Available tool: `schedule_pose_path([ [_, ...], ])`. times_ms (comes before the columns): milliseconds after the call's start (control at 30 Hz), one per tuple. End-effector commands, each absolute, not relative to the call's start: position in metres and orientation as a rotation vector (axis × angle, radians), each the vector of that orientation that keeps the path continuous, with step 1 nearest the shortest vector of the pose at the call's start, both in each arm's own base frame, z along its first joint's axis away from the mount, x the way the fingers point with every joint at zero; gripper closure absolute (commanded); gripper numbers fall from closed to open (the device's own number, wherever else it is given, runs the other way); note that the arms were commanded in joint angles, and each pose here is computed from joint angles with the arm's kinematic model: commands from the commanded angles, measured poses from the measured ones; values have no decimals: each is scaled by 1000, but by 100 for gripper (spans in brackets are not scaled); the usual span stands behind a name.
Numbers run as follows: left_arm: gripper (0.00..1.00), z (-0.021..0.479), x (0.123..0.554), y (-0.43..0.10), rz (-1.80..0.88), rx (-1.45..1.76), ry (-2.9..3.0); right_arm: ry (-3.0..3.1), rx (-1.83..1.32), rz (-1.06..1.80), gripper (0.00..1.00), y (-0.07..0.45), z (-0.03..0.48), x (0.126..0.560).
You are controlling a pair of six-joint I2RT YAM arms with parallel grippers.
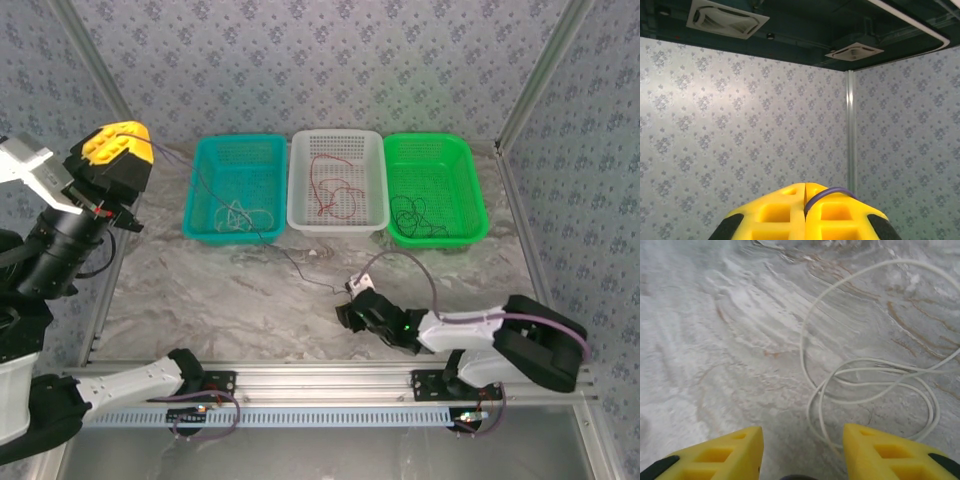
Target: Untangle the cables
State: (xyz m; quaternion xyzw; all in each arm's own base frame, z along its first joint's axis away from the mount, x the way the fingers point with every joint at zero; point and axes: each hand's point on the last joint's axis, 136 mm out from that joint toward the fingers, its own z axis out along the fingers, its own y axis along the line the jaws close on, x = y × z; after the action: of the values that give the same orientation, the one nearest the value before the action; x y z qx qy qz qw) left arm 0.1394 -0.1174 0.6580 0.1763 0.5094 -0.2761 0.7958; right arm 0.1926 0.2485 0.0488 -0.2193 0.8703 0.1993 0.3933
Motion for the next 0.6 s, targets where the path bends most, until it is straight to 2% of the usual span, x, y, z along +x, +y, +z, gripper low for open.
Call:
schedule_pose_path([
  [0, 95, 646, 154, -121, -527, 367, 1131, 2132, -648, 526, 51, 254, 72, 191],
  [67, 95, 646, 157, -120, -509, 354, 1130, 2166, -681, 486, 50, 247, 70, 187],
  [100, 95, 647, 158, -120, -505, 349, 1131, 2175, -686, 481, 45, 243, 71, 185],
  [133, 95, 646, 158, -121, -503, 352, 1134, 2171, -693, 491, 32, 242, 73, 183],
  [167, 95, 645, 160, -122, -499, 356, 1142, 2154, -695, 516, 11, 242, 77, 180],
  [200, 95, 642, 162, -123, -492, 357, 1152, 2129, -693, 542, 0, 242, 83, 178],
  [567, 95, 608, 182, -138, -470, 349, 1233, 1989, -518, 519, 0, 191, 144, 178],
])
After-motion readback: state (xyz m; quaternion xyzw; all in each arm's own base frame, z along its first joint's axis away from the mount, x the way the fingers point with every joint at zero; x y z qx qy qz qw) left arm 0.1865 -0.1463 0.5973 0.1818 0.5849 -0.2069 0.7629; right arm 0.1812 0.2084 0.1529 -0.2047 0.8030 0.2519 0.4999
